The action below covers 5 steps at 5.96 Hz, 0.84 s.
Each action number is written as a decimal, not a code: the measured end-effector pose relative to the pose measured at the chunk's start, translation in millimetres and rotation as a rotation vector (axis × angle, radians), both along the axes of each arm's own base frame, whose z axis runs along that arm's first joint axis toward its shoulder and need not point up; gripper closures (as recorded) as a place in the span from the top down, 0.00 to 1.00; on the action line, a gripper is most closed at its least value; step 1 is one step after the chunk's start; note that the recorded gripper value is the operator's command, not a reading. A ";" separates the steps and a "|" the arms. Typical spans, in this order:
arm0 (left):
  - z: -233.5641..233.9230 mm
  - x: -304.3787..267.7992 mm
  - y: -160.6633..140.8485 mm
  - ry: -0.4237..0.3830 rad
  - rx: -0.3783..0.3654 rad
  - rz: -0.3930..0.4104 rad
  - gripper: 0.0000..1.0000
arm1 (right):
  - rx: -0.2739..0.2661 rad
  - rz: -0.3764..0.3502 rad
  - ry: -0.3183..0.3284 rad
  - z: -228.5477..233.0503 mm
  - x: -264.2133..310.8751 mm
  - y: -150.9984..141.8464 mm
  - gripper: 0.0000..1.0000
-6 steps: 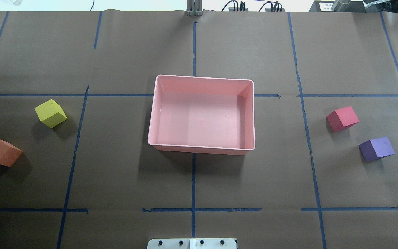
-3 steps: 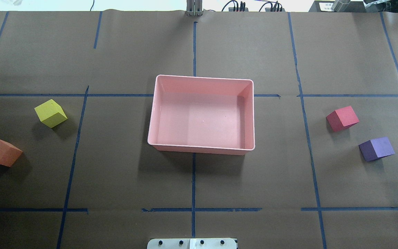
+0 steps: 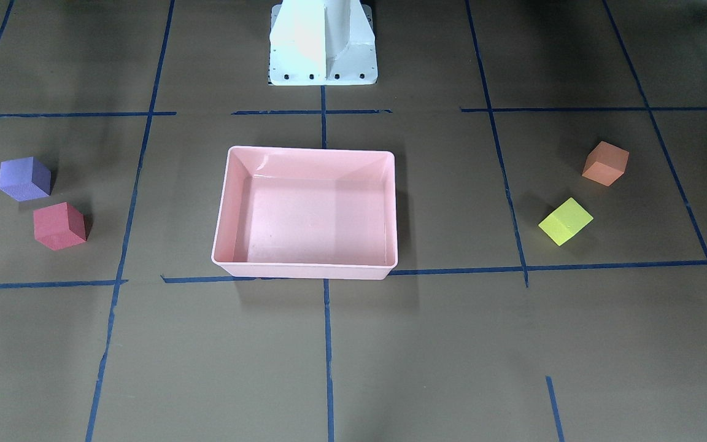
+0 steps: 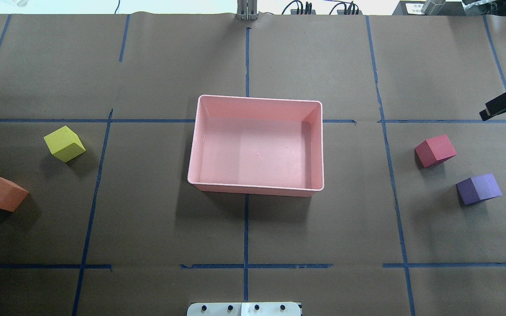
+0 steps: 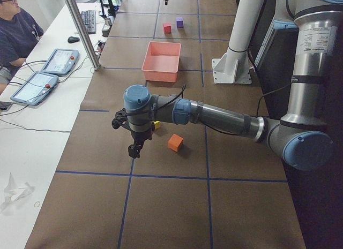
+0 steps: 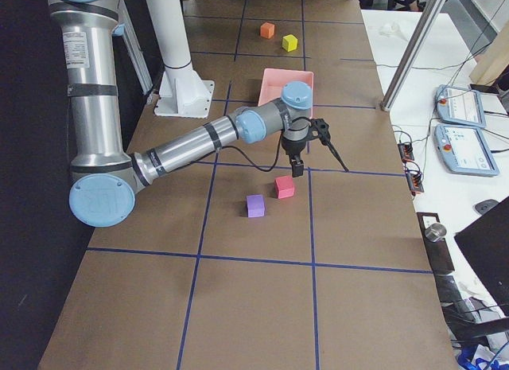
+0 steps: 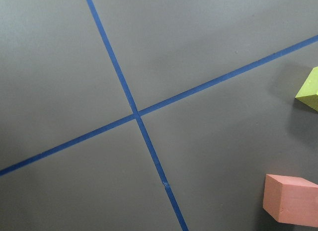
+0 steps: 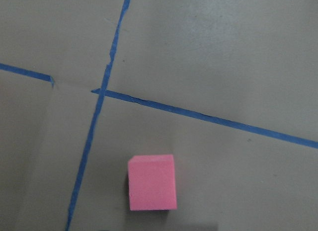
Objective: Place blocks into pink bin with both arms
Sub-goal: 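Lower the right gripper onto the pink cube and close it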
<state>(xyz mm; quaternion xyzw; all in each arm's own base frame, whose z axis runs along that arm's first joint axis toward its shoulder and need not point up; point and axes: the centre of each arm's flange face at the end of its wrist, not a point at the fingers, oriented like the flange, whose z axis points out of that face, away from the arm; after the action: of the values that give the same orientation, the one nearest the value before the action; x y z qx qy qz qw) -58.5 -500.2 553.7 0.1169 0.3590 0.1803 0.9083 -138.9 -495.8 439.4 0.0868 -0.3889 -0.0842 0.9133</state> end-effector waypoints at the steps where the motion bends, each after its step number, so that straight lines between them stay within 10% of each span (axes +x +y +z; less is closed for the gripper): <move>1: -0.4 0.1 -0.3 0.000 0.007 0.000 1.00 | 0.006 0.022 0.005 7.8 -39.0 -2.0 1.00; 5: -1.0 0.1 -0.3 0.000 0.012 0.000 1.00 | -0.037 -0.043 0.069 72.1 -109.0 -1.2 1.00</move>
<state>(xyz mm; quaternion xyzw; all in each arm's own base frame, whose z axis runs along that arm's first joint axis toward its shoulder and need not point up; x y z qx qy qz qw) -58.4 -500.5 552.6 0.1223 0.3581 0.1826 0.9074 -247.8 -497.0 511.4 0.0585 -0.3604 -0.0994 0.9256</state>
